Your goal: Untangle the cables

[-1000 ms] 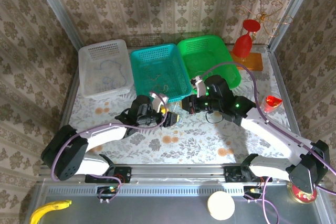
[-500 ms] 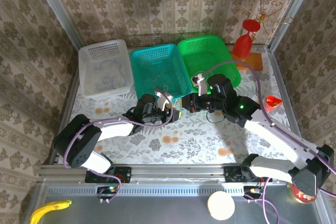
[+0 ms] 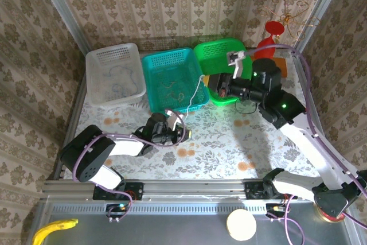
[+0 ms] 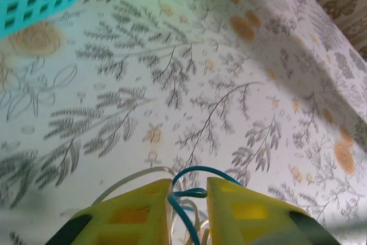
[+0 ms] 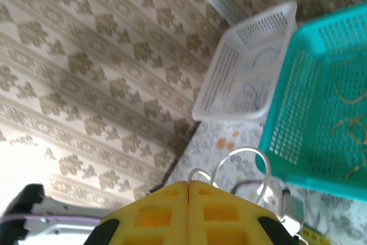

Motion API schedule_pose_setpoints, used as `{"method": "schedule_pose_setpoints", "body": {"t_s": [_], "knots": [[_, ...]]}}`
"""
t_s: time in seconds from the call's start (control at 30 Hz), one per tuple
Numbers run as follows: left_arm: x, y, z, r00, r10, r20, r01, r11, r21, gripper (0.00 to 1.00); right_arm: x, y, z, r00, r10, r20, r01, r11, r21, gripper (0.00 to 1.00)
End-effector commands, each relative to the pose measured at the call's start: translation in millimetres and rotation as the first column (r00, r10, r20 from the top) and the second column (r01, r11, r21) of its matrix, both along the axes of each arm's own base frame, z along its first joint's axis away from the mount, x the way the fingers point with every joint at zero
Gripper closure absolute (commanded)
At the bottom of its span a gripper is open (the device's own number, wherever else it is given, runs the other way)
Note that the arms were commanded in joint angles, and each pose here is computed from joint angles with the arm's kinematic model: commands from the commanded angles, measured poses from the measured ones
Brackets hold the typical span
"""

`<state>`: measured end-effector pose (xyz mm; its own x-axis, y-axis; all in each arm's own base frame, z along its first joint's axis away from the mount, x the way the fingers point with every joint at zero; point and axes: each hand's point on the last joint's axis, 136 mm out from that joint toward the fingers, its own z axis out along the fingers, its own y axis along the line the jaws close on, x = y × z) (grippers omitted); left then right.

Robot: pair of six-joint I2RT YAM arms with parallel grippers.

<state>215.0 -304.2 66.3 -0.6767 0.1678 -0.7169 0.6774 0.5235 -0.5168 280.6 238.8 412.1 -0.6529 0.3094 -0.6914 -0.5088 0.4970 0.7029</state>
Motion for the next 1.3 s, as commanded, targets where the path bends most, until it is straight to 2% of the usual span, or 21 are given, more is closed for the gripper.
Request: {"method": "schedule_pose_setpoints", "body": {"t_s": [0.0,0.33,0.5,0.67,0.77,0.97,1.17,1.27], "knots": [[-2.3,4.7,1.6,1.0,0.022,0.004,-0.022,1.0,-0.017,0.77,-3.4,-7.5,55.0,0.995,0.012,0.099,-0.022,0.994,0.105,1.0],[-4.4,6.5,-9.0,0.999,0.031,-0.021,-0.032,0.999,-0.021,0.79,5.1,-35.8,130.4,0.968,-0.078,0.238,0.035,0.983,0.18,1.0],[-4.2,3.8,-4.5,0.999,0.026,-0.024,-0.027,0.999,-0.04,0.76,21.7,-51.8,138.6,0.955,-0.155,0.252,0.113,0.978,0.174,1.0],[-2.9,-1.4,15.9,1.0,0.017,-0.012,-0.018,0.997,-0.077,0.63,49.2,-64.7,113.4,0.943,-0.242,0.229,0.221,0.969,0.112,1.0],[-1.8,-3.6,34.8,1.0,0.013,0.009,-0.012,0.995,-0.097,0.51,70.0,-73.7,89.2,0.934,-0.295,0.2,0.286,0.955,0.075,1.0],[-0.5,-2.6,69.4,0.998,0.011,0.056,-0.005,0.994,-0.107,0.28,108.1,-83.0,41.8,0.921,-0.359,0.15,0.362,0.932,0.005,1.0],[1.6,-0.6,95.4,0.996,0.032,0.086,-0.02,0.991,-0.132,0.0,151.3,-88.6,-11.7,0.902,-0.413,0.126,0.427,0.896,-0.123,1.0],[4.2,1.3,108.6,0.993,0.051,0.103,-0.036,0.989,-0.143,0.0,173.7,-94.4,-41.3,0.884,-0.452,0.122,0.467,0.862,-0.198,1.0]]}}
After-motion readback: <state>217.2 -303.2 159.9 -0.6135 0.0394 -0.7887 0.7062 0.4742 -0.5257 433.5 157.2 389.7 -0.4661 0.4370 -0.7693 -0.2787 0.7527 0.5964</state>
